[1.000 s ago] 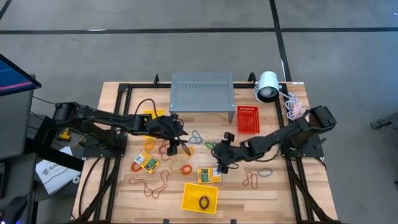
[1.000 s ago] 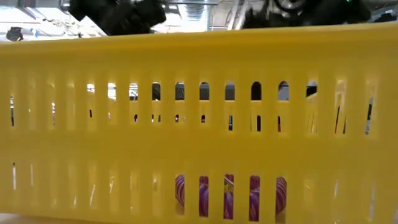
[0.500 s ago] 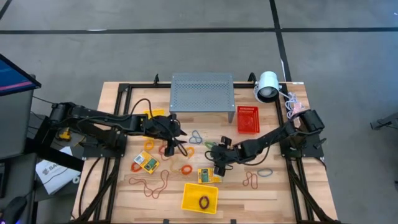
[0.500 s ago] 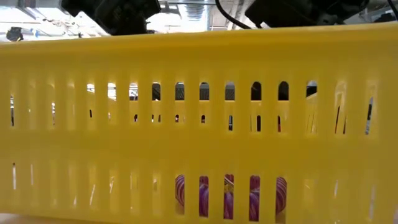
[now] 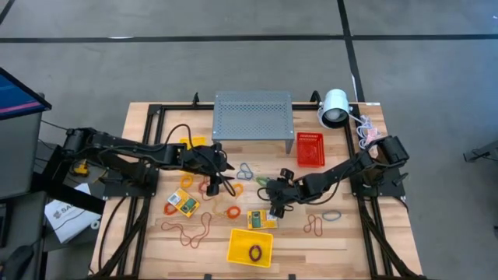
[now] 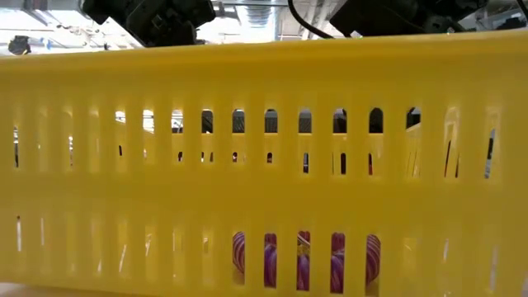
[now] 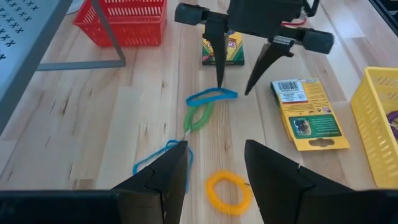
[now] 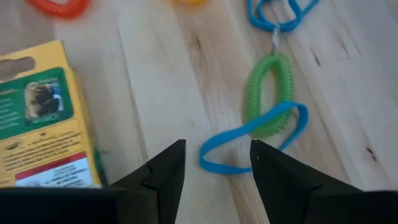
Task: Pick & Place Office Desk Supplies
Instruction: Put the blue rubber band into the red bin
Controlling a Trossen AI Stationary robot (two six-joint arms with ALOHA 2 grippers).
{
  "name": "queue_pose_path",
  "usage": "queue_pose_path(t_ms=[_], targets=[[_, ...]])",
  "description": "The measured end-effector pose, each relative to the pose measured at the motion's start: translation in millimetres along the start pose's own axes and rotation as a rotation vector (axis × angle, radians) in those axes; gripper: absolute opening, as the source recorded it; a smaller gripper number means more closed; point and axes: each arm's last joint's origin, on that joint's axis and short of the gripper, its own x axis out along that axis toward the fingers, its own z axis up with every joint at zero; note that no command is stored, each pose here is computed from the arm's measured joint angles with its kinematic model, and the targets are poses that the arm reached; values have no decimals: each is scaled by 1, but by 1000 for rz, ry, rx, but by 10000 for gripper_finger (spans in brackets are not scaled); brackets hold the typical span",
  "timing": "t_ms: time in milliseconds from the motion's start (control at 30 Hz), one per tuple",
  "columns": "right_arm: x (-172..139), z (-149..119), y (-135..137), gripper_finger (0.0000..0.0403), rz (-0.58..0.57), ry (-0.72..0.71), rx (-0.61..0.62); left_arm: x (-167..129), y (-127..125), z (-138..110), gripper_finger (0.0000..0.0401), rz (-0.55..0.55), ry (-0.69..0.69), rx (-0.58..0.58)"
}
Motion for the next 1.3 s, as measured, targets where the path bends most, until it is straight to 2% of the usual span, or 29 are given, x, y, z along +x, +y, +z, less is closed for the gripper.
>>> queue_pose_path(t_ms=[567,900,1100,1200,1300], targets=[[10,-3,0,175,-24,-4,1,0,0,0,155,0,0,0],[30,-4,6,175,41,-8,28,0,0,0,155,0,0,0],[36,-7,6,174,35,9,53,0,0,0,155,0,1,-2],[34,-6,5,160,42,9,57,0,0,0,155,0,1,-1],[33,-5,4,126,51,11,53,0,0,0,155,0,1,-1]])
